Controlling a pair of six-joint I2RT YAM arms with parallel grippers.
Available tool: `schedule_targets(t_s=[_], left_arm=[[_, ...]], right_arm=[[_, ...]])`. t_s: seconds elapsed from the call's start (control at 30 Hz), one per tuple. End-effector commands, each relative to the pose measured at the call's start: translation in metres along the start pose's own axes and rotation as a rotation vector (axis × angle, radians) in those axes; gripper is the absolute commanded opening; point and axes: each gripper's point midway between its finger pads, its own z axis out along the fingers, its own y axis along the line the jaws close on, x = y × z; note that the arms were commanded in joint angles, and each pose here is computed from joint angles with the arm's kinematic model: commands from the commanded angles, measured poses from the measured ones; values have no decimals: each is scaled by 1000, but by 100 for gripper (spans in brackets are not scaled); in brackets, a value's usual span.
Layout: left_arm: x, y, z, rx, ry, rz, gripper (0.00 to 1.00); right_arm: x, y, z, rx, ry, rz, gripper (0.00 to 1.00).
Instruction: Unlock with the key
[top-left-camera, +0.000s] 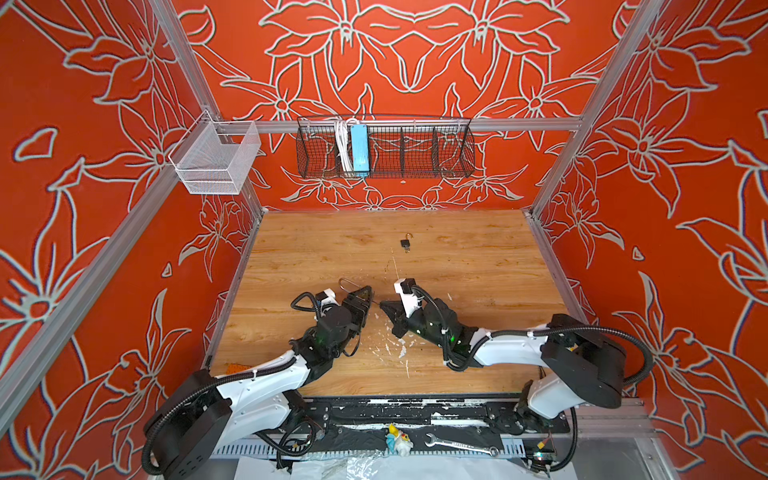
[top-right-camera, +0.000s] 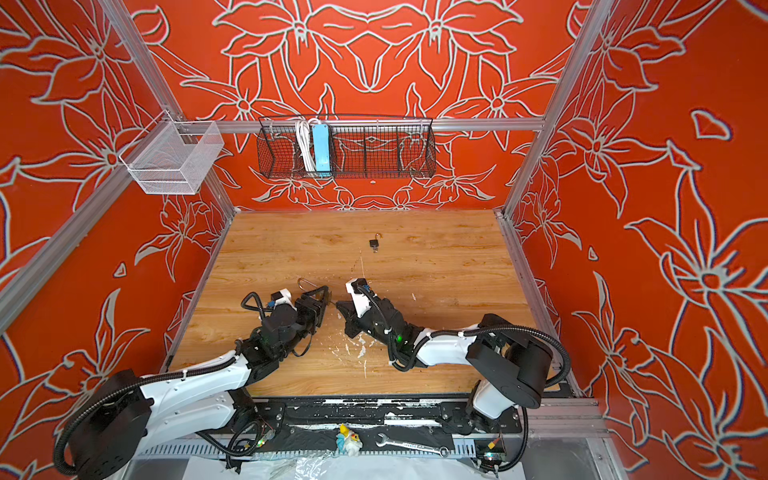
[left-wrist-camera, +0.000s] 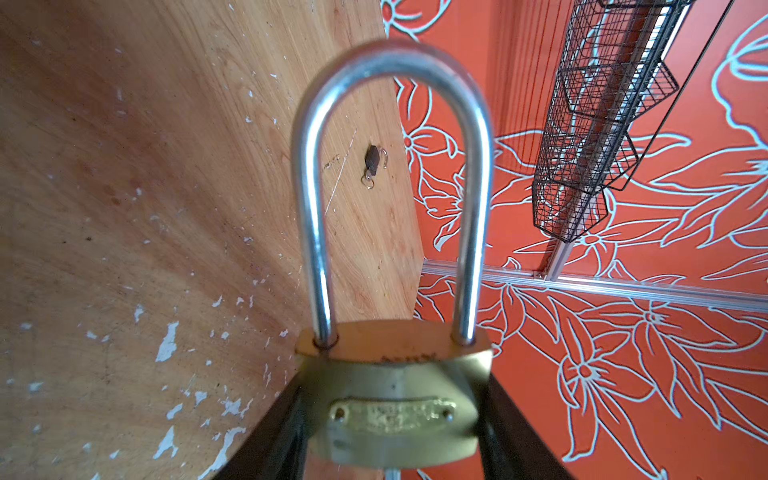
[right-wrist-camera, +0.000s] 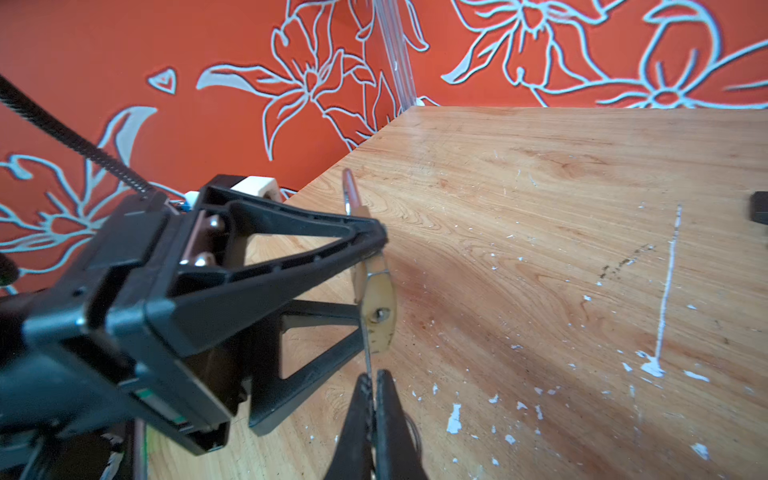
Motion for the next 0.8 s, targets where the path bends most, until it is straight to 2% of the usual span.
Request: schedule_targets(t_s=[0.0,0.77], left_arm=[[-6,-32,-4,110,-27,-31,0],[-1,-32,-1,103,-3,-30,0]], right_arm=[[-18,-3,-2,27,-46,-1,0],[-16,-2,7,16,-42,22,0]])
